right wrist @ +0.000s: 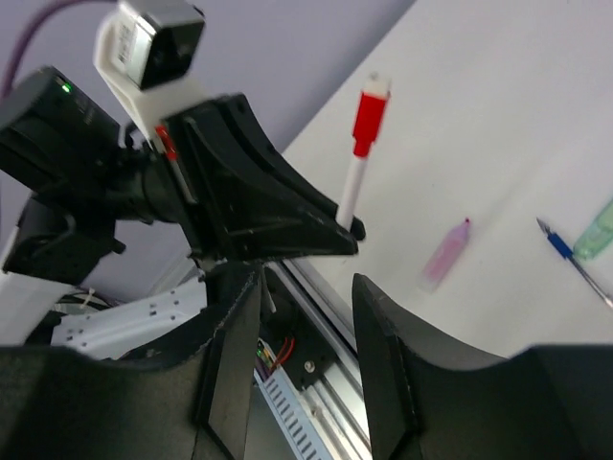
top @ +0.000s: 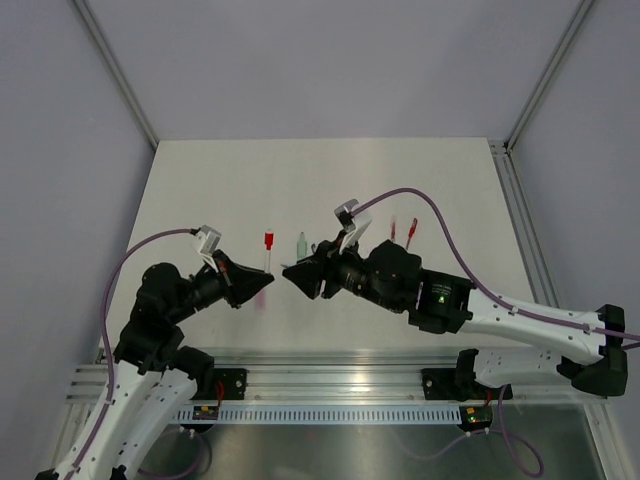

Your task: Insert the pens into the pen caps

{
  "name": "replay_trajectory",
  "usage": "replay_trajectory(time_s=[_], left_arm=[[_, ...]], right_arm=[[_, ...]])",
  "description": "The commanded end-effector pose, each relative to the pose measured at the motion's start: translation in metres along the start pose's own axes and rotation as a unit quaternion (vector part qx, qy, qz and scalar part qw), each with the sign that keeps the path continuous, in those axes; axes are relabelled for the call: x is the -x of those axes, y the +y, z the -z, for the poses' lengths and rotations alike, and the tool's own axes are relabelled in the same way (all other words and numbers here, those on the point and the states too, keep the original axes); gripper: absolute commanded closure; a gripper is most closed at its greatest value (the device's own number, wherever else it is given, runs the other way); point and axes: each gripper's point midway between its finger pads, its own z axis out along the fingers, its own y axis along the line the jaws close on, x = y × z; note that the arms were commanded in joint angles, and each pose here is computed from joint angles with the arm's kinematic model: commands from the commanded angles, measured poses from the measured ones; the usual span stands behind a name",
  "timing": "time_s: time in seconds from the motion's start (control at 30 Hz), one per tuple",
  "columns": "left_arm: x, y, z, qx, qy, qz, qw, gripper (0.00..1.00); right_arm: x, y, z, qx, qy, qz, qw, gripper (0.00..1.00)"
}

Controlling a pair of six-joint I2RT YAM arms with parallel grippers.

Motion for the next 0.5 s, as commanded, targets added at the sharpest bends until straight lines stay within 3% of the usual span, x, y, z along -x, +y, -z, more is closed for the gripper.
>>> replay_trajectory(time_s=[0.0,0.23,0.47], left_arm=[[0.015,-0.022,0.006,-0.045,-0.029,-0.028,0.998,1.00],[0.015,-0.027,0.007,-0.061,-0.032,-0.025,0.997,1.00],[0.013,-0.030,0.008,-0.071,-0.032,-0.023,0.997,1.00]], right_arm=[[0.023,0.008,-0.017,-0.003,-0.020,0.037,0.999,0.50],[0.032,0.007,-0.039,-0.021,-0.033,0.025,0.999,0.50],[0.034,0.009,-0.057,-0.019,-0.034,0.015,0.999,0.58]])
